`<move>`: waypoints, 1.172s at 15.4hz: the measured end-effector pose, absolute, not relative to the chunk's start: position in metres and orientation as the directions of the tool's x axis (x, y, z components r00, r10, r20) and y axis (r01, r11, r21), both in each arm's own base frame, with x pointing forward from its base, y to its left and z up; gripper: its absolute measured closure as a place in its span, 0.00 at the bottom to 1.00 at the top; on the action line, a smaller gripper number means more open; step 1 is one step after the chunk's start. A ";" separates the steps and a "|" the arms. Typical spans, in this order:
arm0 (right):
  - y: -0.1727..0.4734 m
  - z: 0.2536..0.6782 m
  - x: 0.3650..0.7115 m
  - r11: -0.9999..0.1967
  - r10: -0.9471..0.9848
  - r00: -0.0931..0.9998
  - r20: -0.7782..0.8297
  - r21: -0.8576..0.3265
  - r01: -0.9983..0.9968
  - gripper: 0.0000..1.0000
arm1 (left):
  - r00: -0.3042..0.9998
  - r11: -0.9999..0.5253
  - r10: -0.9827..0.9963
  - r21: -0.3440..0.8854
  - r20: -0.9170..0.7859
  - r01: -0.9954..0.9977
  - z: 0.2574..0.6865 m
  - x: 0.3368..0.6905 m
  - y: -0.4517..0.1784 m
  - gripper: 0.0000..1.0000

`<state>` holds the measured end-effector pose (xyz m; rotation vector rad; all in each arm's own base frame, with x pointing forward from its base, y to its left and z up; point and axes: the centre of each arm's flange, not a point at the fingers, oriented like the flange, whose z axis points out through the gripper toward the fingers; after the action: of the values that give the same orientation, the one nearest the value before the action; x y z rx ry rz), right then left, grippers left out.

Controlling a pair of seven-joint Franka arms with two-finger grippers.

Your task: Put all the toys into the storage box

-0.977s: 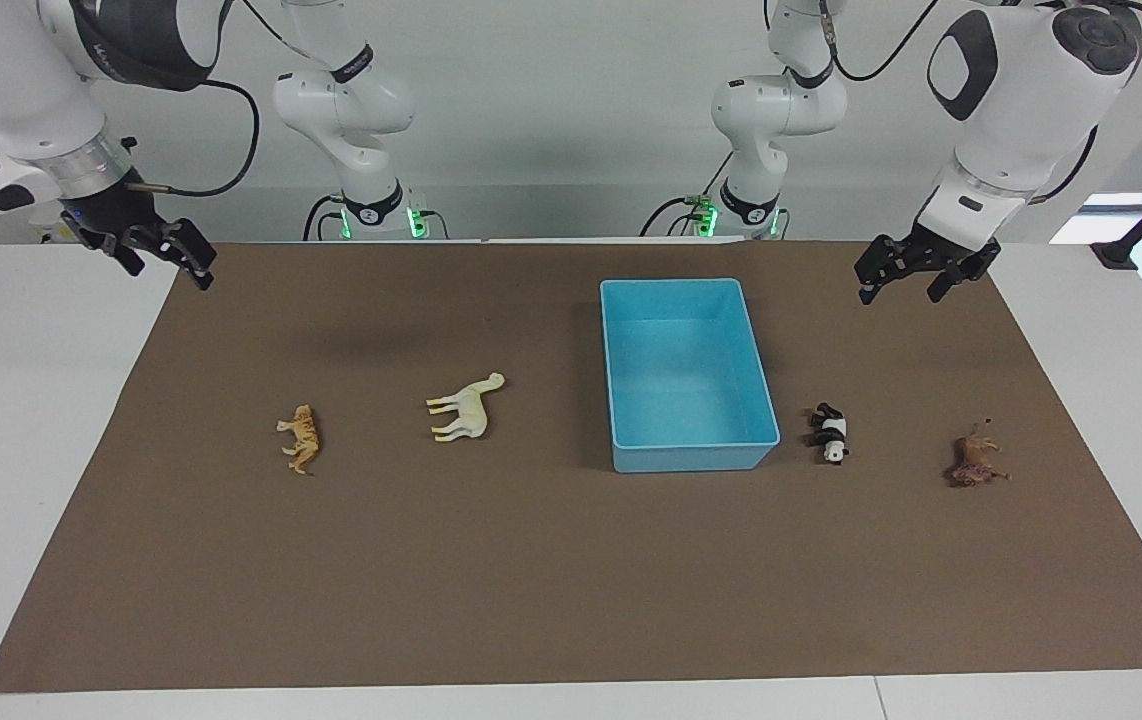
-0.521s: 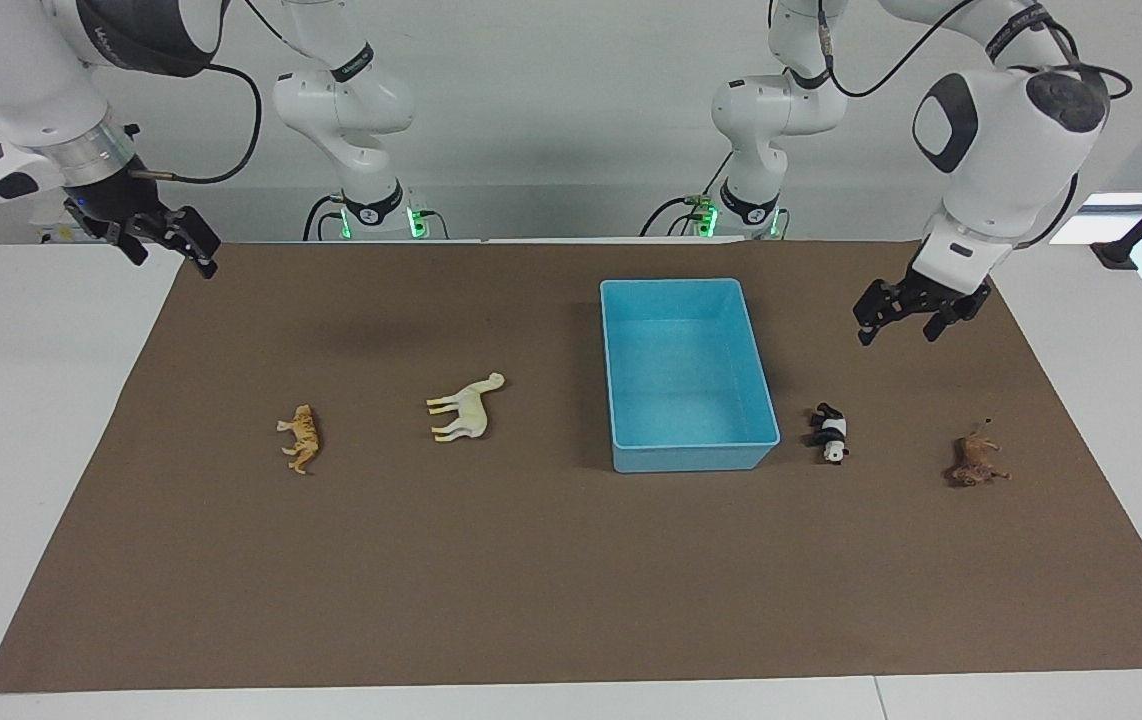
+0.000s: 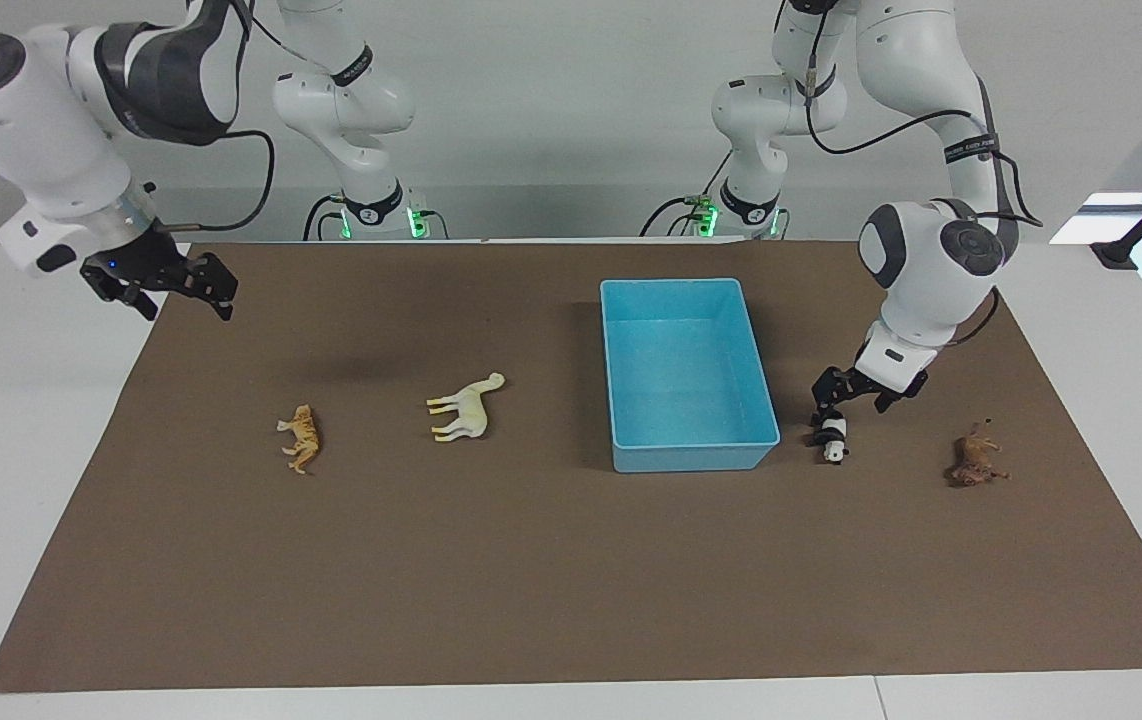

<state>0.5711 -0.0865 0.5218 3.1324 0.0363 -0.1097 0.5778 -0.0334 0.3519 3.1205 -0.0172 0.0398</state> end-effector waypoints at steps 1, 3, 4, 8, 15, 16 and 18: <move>-0.086 0.503 0.581 -0.999 0.048 0.996 -0.070 0.006 0.048 0.00 | 1.000 -1.000 -0.012 0.020 0.020 -0.012 0.348 0.575 -0.033 0.00; -0.077 0.466 0.595 -0.993 0.114 0.992 -0.059 0.009 0.115 0.00 | 1.000 -1.000 -0.013 0.021 0.026 -0.014 0.344 0.574 -0.034 0.00; -0.069 0.450 0.598 -0.989 0.150 0.988 -0.047 0.012 0.150 0.00 | 0.999 -1.000 -0.014 0.021 0.029 -0.014 0.342 0.573 -0.034 0.00; -0.034 0.397 0.598 -0.966 0.258 0.966 -0.003 0.026 0.258 0.00 | 0.998 -0.999 -0.046 0.024 0.033 -0.047 0.317 0.573 -0.049 0.00; -0.026 0.348 0.598 -0.942 0.334 0.943 -0.012 0.029 0.334 0.00 | 0.997 -0.998 -0.049 0.025 0.054 -0.050 0.300 0.578 -0.049 0.10; -0.026 0.338 0.597 -0.942 0.335 0.942 -0.014 0.029 0.336 0.00 | 0.997 -0.998 -0.047 0.025 0.054 -0.049 0.301 0.579 -0.048 0.22; -0.026 0.318 0.594 -0.942 0.334 0.942 -0.024 0.024 0.334 0.00 | 0.997 -0.999 -0.043 0.024 0.058 -0.045 0.303 0.581 -0.046 0.45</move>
<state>0.5942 -0.0264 0.3185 3.0683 0.5274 -0.0304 0.5805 -0.0455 0.3029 3.1141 -0.0686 0.0892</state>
